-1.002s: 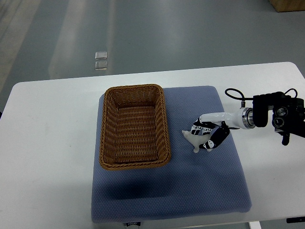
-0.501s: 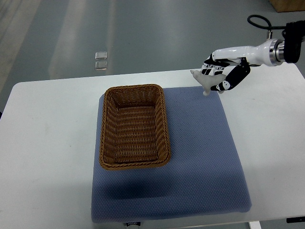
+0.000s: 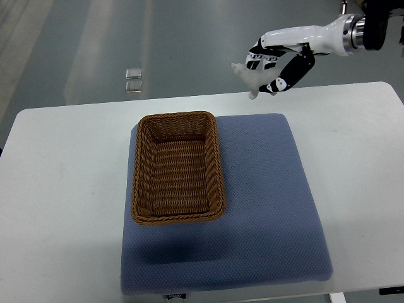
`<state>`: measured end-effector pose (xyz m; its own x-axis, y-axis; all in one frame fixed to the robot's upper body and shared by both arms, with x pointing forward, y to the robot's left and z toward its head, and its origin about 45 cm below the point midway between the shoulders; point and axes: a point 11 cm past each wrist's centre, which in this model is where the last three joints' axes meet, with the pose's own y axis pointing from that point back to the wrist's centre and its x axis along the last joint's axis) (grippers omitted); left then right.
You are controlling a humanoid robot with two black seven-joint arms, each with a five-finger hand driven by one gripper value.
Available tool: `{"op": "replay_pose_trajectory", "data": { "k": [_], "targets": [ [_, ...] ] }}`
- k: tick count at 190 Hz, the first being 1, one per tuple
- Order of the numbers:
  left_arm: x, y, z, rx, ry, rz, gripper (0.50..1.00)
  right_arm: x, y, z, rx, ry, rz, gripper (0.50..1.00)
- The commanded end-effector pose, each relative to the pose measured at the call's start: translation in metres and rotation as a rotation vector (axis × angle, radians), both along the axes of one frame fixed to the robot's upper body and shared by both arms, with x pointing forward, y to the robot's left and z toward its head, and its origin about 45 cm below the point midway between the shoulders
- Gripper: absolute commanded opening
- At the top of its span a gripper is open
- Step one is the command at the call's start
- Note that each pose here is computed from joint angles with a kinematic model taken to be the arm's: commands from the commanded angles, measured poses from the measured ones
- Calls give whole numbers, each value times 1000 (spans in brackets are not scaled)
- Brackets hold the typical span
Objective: Place white bear in brown basket with right hand
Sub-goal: 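Lift the bear with the right hand, away from the mat, then lower the held bear into the brown wicker basket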
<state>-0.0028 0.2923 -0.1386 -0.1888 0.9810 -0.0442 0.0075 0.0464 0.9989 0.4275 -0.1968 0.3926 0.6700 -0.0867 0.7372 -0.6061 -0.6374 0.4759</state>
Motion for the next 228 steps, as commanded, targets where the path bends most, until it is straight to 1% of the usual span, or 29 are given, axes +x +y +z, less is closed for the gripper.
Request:
{"op": "replay_pose_trajectory", "data": {
  "k": [1, 43, 62, 78, 89, 108, 133, 141, 162, 180, 186, 187, 193, 207, 208, 209, 210, 211, 213, 217, 228],
  "targets": [
    [3, 0, 0, 1, -4, -2, 1000, 9, 28, -15, 14, -3, 11, 531],
    [4, 0, 0, 1, -7, 2, 1000, 26, 97, -71, 9, 40, 13, 535],
    [4, 1, 0, 2, -7, 5, 1000, 24, 126, -90, 4, 54, 30, 537],
    [4, 2, 0, 5, -6, 5, 1000, 22, 142, -102, 1, 63, 34, 539],
    [4, 2, 0, 7, -6, 6, 1000, 18, 152, -120, -8, 84, 34, 549],
    [4, 3, 0, 8, -6, 6, 1000, 13, 159, -141, -2, 106, 20, 568],
    [3, 3, 0, 8, -5, 4, 1000, 1, 166, -168, -13, 124, 24, 576],
    [3, 3, 0, 8, -5, 4, 1000, 0, 166, -172, -14, 123, 21, 578],
    [3, 3, 0, 8, -5, 4, 1000, -1, 159, -186, -15, 138, -8, 603],
    [3, 3, 0, 8, -5, 3, 1000, -2, 156, -193, -16, 147, -17, 607],
    [3, 3, 0, 8, -5, 3, 1000, -2, 155, -195, -16, 148, -22, 623],
    [3, 3, 0, 8, -5, 3, 1000, -2, 154, -195, -16, 150, -24, 637],
    [3, 3, 0, 8, -5, 3, 1000, -1, 154, -196, -14, 148, -29, 668],
    [3, 3, 0, 8, -5, 3, 1000, -1, 152, -197, -15, 149, -36, 697],
    [3, 2, 0, 7, -5, 3, 1000, -1, 152, -198, -15, 150, -36, 709],
    [3, 2, 0, 7, -5, 3, 1000, -1, 152, -198, -15, 150, -36, 709],
    [3, 2, 0, 7, -5, 3, 1000, -1, 152, -198, -15, 152, -37, 723],
    [3, 2, 0, 7, -5, 3, 1000, -1, 152, -198, -15, 152, -37, 723],
    [3, 2, 0, 7, -5, 3, 1000, -2, 151, -199, -13, 153, -38, 756],
    [3, 2, 0, 7, -5, 3, 1000, -2, 151, -199, -13, 154, -38, 776],
    [3, 3, 0, 8, -5, 3, 1000, -2, 151, -200, -14, 156, -37, 801]
  ]
}}
